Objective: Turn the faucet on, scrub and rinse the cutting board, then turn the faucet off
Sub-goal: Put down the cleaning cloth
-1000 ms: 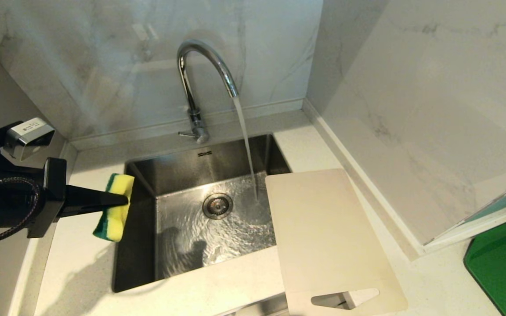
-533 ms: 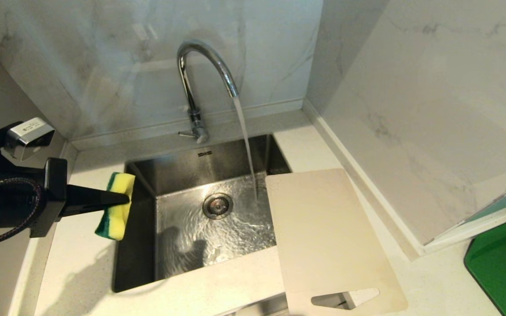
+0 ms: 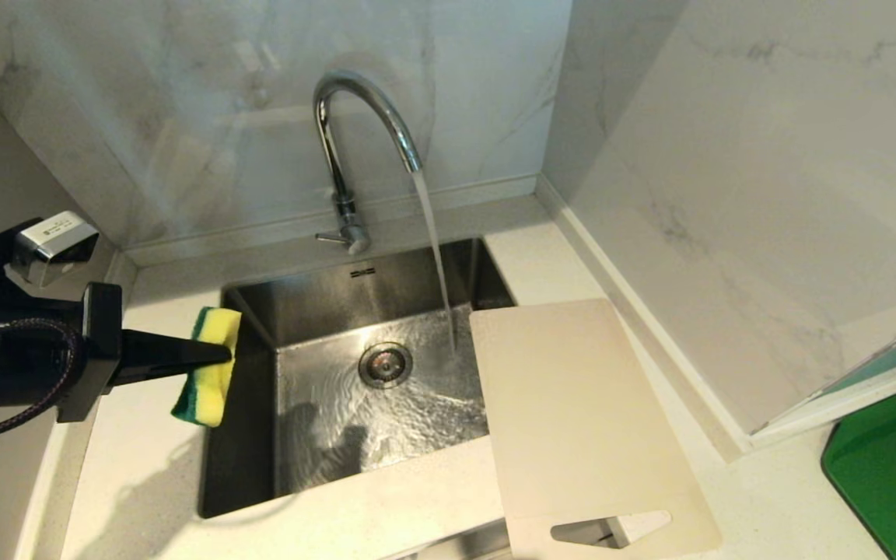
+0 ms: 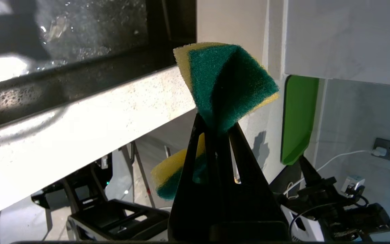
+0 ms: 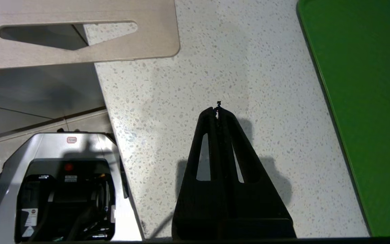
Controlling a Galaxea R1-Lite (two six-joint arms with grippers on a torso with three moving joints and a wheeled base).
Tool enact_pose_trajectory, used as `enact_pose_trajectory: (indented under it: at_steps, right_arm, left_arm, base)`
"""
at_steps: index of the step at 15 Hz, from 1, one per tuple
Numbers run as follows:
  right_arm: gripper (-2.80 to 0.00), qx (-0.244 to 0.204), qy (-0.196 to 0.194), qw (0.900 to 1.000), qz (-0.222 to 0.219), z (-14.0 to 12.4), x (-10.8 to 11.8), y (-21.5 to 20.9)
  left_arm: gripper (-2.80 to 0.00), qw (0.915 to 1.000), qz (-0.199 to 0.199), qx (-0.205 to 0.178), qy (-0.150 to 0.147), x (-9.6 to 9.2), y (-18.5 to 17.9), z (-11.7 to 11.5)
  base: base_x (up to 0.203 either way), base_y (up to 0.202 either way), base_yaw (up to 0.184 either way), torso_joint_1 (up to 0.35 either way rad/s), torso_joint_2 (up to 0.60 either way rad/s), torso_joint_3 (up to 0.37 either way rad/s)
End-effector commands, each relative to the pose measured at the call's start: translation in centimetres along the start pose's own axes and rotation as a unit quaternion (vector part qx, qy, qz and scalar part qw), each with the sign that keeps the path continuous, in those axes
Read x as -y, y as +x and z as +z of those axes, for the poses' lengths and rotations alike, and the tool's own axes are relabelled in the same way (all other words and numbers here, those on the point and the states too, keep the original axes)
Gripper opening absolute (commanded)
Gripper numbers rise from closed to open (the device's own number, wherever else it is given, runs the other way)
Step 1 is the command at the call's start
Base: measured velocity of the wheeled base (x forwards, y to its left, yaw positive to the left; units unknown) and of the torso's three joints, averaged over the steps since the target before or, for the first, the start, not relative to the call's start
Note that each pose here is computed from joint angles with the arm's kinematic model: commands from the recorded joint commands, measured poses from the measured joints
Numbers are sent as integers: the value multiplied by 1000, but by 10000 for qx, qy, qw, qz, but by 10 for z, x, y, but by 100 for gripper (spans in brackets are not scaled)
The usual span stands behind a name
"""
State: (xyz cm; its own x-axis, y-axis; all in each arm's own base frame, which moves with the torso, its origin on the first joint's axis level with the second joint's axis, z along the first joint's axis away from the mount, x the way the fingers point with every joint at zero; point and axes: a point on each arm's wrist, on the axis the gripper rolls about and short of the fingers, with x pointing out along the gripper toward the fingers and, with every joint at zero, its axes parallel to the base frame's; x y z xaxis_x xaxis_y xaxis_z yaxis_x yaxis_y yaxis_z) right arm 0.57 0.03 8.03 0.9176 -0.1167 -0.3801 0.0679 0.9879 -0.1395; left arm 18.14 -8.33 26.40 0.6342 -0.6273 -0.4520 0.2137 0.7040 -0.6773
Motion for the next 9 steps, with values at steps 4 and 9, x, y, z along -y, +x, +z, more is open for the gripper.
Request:
enact_pose_trajectory:
  at_steps: [4, 9]
  right_arm:
    - [-280, 878, -175, 9920, 887, -6, 0, -11]
    - [-280, 1760, -59, 9824, 624, -17, 1, -27]
  left_arm:
    - [-280, 10000, -20, 25, -2, -2, 1, -2]
    - [-280, 10000, -22, 40, 19, -1, 1, -1]
  base:
    - [0, 0, 0, 0, 0, 0]
    - [0, 0, 0, 0, 0, 0]
